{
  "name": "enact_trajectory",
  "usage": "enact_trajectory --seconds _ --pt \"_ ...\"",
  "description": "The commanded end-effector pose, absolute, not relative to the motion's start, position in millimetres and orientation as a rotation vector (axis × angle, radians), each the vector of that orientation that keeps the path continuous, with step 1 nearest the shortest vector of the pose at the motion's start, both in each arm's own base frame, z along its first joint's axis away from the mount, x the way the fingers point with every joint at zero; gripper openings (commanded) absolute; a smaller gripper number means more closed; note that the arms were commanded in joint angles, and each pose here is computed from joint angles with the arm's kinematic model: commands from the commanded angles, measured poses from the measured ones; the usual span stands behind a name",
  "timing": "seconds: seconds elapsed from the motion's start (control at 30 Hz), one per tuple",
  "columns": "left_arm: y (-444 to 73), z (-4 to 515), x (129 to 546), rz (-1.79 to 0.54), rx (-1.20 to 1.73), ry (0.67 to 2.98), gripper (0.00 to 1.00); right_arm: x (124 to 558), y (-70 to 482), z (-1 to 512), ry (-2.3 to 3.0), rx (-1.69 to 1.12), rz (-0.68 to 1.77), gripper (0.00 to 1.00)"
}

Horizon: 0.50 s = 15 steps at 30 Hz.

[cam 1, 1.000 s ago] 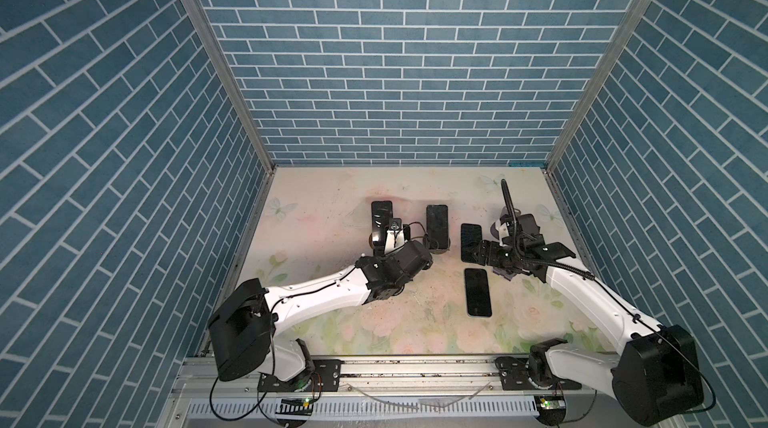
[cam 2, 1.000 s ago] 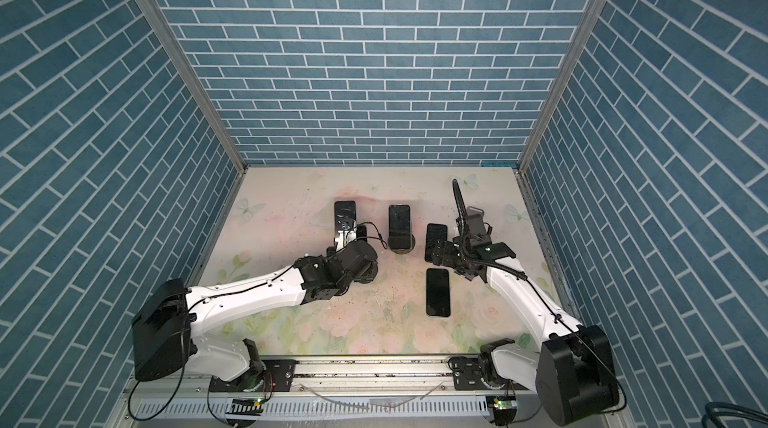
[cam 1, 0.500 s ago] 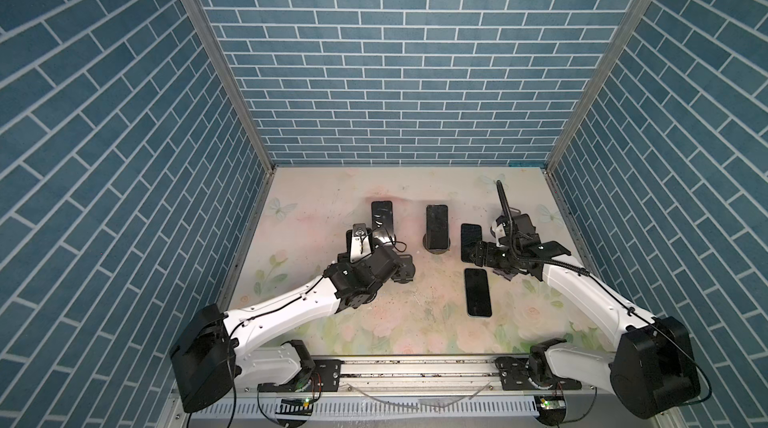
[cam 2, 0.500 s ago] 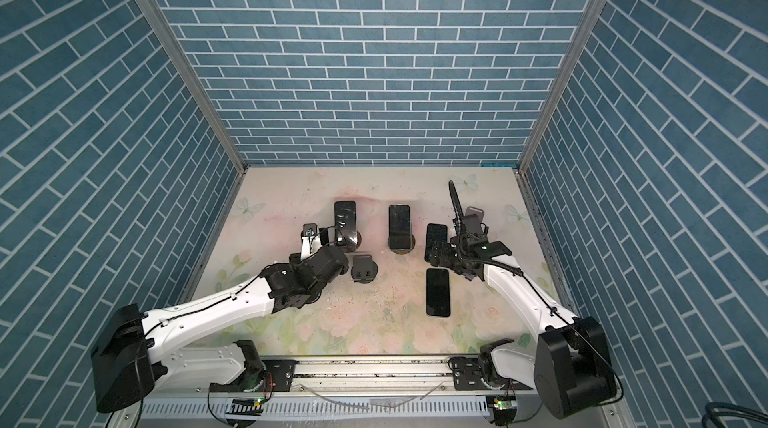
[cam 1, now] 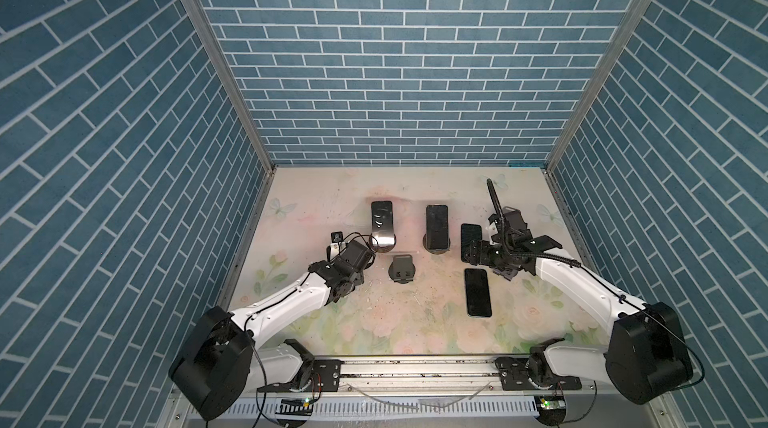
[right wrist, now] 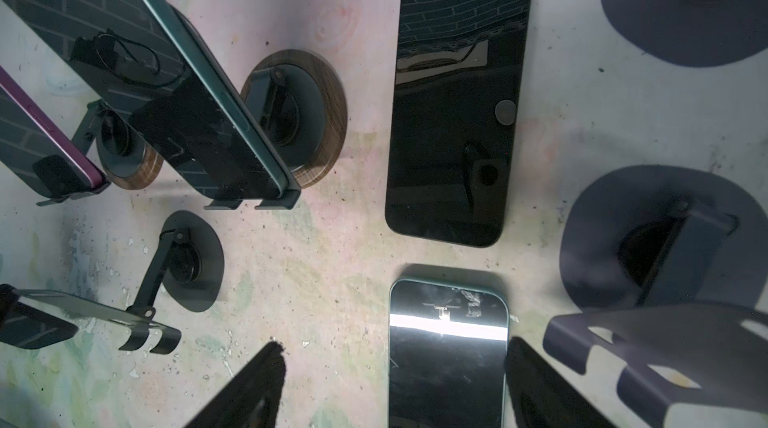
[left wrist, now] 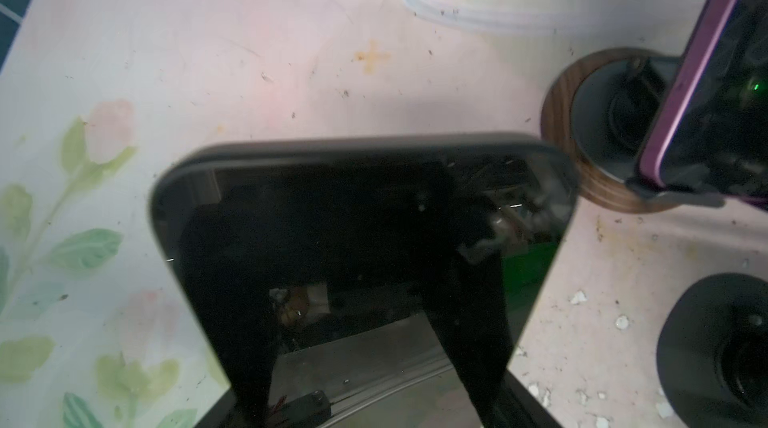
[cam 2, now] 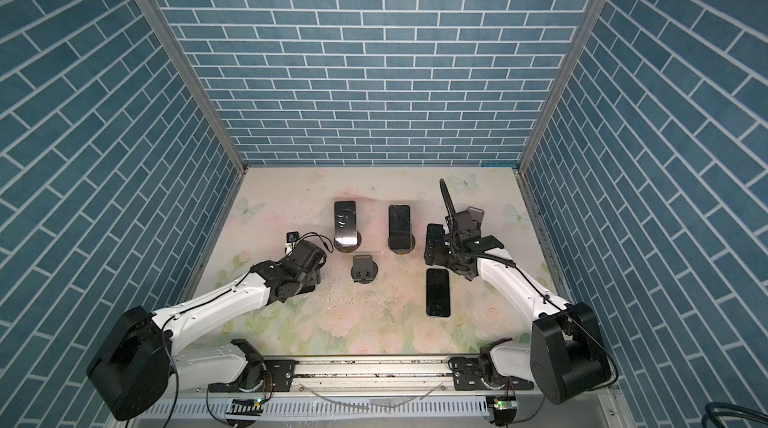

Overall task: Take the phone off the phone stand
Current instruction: 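Lift the black phone off its grey stand with the left gripper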

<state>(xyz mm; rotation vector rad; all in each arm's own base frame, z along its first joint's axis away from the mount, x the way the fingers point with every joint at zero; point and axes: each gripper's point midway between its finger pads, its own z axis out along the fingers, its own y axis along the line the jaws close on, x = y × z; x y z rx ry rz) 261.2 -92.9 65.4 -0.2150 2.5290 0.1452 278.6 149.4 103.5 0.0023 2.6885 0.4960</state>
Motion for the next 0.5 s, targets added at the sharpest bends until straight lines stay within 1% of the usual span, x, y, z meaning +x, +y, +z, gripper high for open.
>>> enact_trajectory --seconds 0.0,0.1,0.37,0.47 --pt "-104.2 66.1 271.0 0.112 -0.158 2.592 0.58 287.9 154.6 116.0 2.669 0.006 0.49 0.84" --pt "-105.5 58.9 275.4 0.139 -0.145 2.653 0.58 289.3 157.9 116.8 2.672 -0.005 0.489 0.84" --pt "-120.0 50.5 296.7 0.14 -0.058 2.727 0.58 288.7 159.2 120.5 2.671 -0.021 0.456 0.84" --pt "-118.0 45.7 300.9 0.156 -0.047 2.754 0.58 287.7 159.0 121.5 2.672 -0.025 0.452 0.84"
